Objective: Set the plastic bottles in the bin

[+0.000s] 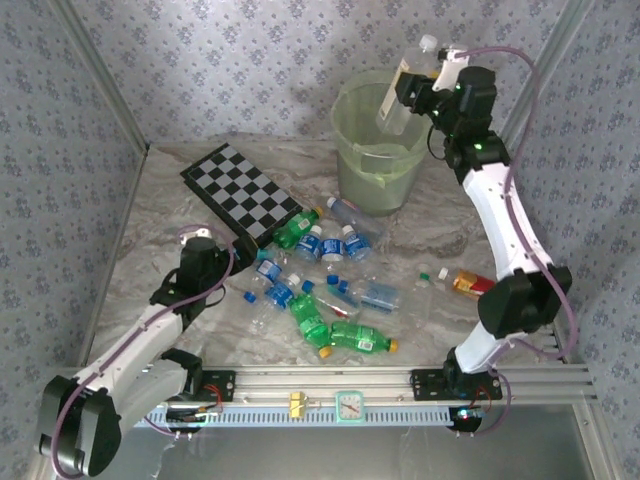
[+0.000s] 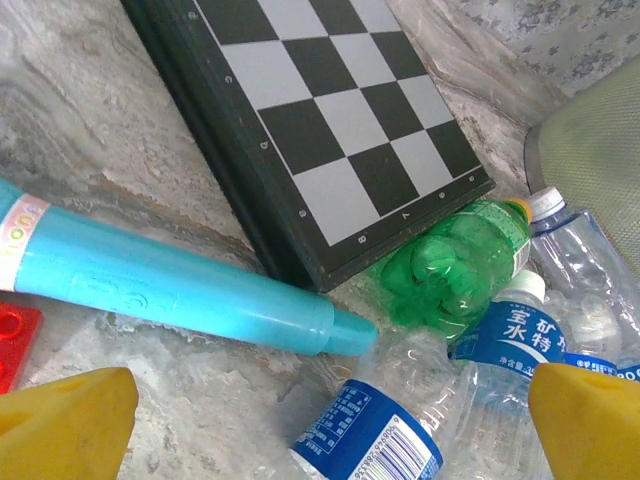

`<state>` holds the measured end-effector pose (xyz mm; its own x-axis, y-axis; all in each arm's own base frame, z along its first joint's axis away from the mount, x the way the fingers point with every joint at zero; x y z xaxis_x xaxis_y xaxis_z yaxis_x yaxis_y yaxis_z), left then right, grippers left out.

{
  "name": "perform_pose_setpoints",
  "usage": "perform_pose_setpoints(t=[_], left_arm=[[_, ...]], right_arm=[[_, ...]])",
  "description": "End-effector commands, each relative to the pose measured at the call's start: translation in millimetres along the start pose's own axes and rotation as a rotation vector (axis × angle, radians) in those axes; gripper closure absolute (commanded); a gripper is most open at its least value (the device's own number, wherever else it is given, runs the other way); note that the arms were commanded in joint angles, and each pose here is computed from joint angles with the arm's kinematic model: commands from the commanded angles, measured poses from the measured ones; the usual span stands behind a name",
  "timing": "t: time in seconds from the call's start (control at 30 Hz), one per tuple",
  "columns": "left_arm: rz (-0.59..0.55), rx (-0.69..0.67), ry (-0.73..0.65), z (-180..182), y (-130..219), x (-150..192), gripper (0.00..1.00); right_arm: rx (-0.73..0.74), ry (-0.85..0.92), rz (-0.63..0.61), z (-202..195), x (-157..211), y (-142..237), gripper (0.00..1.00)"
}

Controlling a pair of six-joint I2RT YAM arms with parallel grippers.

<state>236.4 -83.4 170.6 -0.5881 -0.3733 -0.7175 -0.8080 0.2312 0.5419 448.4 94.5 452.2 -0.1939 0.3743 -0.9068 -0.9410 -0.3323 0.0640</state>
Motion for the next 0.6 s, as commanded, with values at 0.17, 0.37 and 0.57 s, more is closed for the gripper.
perform_pose_setpoints(t=[0.17, 0.37, 0.57], left_arm=[[-0.021, 0.029, 0.006, -8.4, -6.2, -10.9, 0.0], [0.017, 0.022, 0.005, -5.5, -8.0, -3.6, 0.0], [0.007, 0.031, 0.011, -6.9, -4.7, -5.7, 0.0]], right_arm=[[0.003, 0.06, 0.148, -4.1, 39.6, -46.2, 0.49], [0.074, 0.129, 0.305, -10.3, 85.3, -67.0, 0.48], [0.113, 0.161, 0.42, -14.2, 109.1, -82.8, 0.45]])
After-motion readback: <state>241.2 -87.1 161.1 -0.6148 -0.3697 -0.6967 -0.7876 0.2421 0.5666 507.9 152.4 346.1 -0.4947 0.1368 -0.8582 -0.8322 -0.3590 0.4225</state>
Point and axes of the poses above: each hand's point on the last joint's axis, 136 mm out from that joint toward the fingers, its own y axis back along the fingers, its own z axis along the line the jaws close on, x = y × z, the point moved 7 cm from there along y, back along the fingers, and after that the axes turned 9 degrees about -y, right-handed, at the moved point
